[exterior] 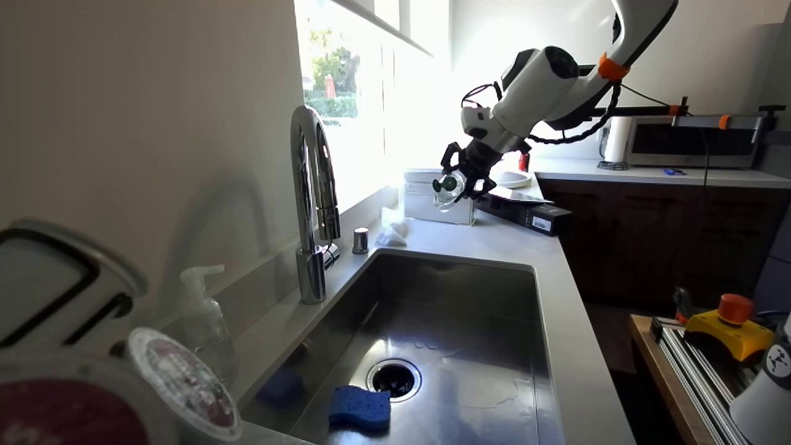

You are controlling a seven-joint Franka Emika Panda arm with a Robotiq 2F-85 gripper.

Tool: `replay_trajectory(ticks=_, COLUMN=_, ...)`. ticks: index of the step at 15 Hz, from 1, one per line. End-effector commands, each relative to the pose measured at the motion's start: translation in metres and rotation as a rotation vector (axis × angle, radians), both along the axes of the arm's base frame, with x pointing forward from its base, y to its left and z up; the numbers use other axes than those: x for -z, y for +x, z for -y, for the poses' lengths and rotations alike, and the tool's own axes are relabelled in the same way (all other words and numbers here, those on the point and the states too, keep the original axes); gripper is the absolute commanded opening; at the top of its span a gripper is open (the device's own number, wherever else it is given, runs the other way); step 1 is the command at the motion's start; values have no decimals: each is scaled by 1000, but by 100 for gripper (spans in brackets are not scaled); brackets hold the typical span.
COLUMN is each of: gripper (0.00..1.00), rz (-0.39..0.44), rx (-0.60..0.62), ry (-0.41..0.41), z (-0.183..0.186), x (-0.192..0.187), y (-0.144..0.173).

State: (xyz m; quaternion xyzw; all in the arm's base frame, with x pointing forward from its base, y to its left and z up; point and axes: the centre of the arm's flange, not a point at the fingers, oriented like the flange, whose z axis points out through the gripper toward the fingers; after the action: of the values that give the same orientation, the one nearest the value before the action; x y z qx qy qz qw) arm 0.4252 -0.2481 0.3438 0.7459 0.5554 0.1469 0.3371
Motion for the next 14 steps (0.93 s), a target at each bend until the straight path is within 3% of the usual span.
replay_trajectory(ticks=1, gripper=32, rz=-18, rx=33, ry=108, z=17, x=-10, y=10)
replay_trajectory(ticks=6, gripper=32, rz=-54, rx=98, ry=265, z=37, x=-6, y=4)
replay_trajectory(ticks=14, gripper=32, rz=-37, rx=253, ry=517, z=62, x=-21, y=12)
